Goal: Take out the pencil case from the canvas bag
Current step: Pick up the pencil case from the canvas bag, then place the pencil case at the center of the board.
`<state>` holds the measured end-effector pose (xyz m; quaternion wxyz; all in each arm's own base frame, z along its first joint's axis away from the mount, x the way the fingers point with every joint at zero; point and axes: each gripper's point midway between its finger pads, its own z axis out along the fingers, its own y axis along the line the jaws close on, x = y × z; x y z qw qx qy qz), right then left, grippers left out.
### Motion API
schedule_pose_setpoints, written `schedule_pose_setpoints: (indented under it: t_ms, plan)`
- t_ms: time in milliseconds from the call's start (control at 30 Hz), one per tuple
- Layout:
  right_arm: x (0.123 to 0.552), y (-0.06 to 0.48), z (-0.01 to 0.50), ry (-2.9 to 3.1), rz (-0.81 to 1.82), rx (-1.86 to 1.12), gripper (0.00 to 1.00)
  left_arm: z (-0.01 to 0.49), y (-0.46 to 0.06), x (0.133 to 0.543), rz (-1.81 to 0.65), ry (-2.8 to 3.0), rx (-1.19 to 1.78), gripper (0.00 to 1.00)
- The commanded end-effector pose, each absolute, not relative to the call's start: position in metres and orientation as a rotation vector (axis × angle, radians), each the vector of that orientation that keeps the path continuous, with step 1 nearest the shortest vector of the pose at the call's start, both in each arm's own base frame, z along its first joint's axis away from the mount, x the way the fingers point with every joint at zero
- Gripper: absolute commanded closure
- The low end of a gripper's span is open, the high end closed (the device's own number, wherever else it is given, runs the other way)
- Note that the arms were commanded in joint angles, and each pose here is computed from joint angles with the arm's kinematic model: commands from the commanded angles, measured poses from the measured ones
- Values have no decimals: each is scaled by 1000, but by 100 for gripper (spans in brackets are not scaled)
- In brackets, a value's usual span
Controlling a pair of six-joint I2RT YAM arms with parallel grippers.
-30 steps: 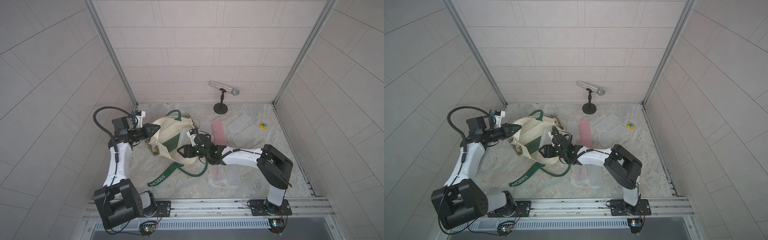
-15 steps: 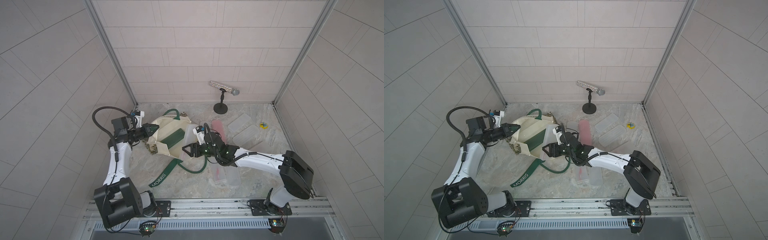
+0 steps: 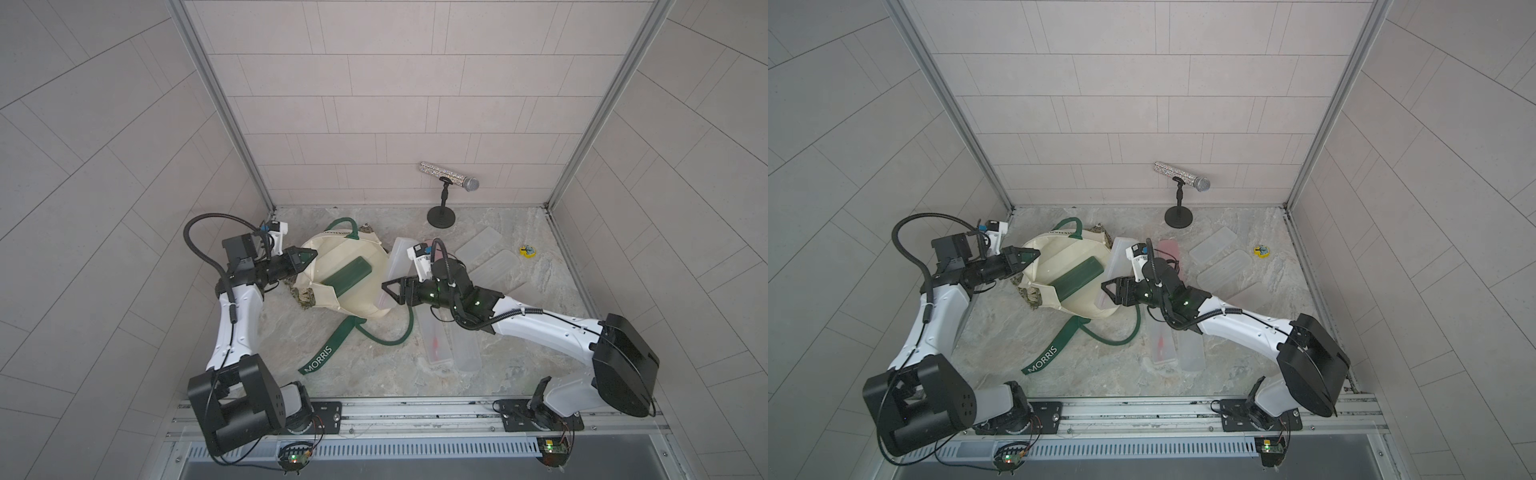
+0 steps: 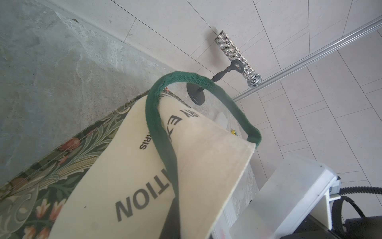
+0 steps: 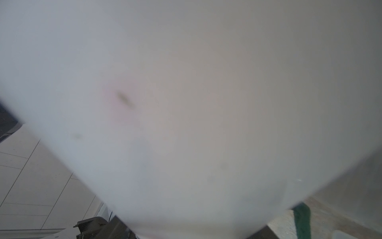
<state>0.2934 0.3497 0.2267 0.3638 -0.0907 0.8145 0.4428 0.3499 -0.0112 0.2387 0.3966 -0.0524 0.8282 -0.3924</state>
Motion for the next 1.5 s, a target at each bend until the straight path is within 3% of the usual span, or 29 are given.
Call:
schedule_pose_setpoints:
  t_ms: [0, 300, 567, 900, 1467]
  plan:
    - [298, 333, 250, 2037, 1141, -221, 44, 241, 2, 357, -922, 2095, -140, 100]
    - [318, 291, 243, 2165, 895, -162, 44, 257, 11, 362, -888, 2089, -160, 100]
    - [331, 291, 215, 2303, 761, -150, 45, 293, 19, 375, -899, 2046, -113, 100]
    - [350, 319, 190, 2386, 722, -158, 45, 322, 55, 402, -978, 1920, -246, 100]
    - [392, 378, 137, 2559, 697, -64, 45, 377, 121, 398, -1165, 1552, -435, 100]
